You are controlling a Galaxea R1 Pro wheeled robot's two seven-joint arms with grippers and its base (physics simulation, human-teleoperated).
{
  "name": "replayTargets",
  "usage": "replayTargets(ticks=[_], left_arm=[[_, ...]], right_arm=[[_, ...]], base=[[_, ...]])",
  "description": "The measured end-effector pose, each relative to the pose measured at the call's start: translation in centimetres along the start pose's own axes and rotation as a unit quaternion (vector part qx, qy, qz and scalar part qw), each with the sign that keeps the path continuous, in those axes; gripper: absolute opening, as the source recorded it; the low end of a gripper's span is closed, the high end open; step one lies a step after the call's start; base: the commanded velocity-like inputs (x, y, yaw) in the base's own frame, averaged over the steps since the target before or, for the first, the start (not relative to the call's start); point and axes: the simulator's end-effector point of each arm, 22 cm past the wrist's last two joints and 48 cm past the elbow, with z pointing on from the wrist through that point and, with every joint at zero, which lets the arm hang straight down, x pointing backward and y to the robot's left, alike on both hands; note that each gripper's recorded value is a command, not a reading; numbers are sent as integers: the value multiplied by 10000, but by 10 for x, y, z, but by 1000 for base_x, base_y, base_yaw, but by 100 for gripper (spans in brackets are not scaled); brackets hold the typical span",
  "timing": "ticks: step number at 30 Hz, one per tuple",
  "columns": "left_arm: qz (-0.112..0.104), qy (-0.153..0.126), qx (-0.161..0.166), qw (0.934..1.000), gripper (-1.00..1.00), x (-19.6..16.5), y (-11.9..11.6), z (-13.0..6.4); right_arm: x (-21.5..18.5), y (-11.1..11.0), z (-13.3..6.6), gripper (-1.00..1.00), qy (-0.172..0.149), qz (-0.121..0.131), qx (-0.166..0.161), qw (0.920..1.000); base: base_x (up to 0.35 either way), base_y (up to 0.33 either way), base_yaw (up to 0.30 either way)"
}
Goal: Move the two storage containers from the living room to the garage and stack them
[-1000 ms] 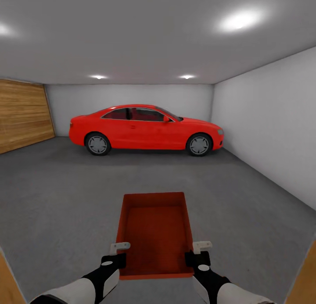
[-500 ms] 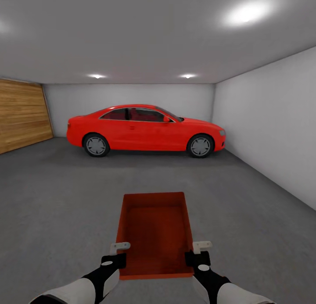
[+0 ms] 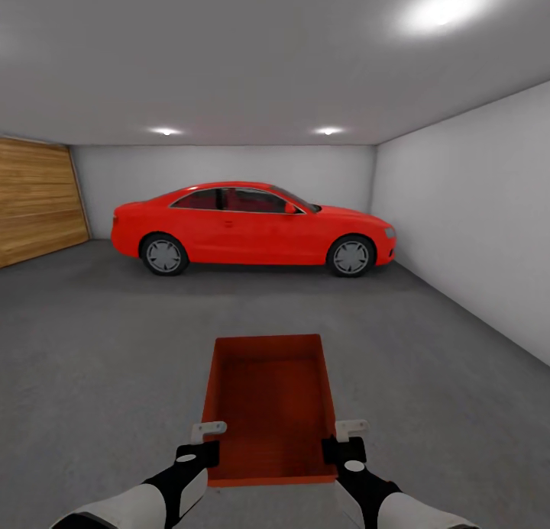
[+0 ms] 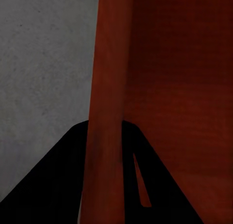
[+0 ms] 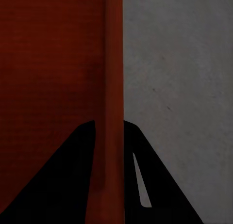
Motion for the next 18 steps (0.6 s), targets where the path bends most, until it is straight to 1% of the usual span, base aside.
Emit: replayTargets(ticks=[18], left_arm=[[-3,-8,1,10000,-100,0,0,0]], right_arm=[[0,0,0,-100,-7,4,-3,10000]], base=[[321,0,0]])
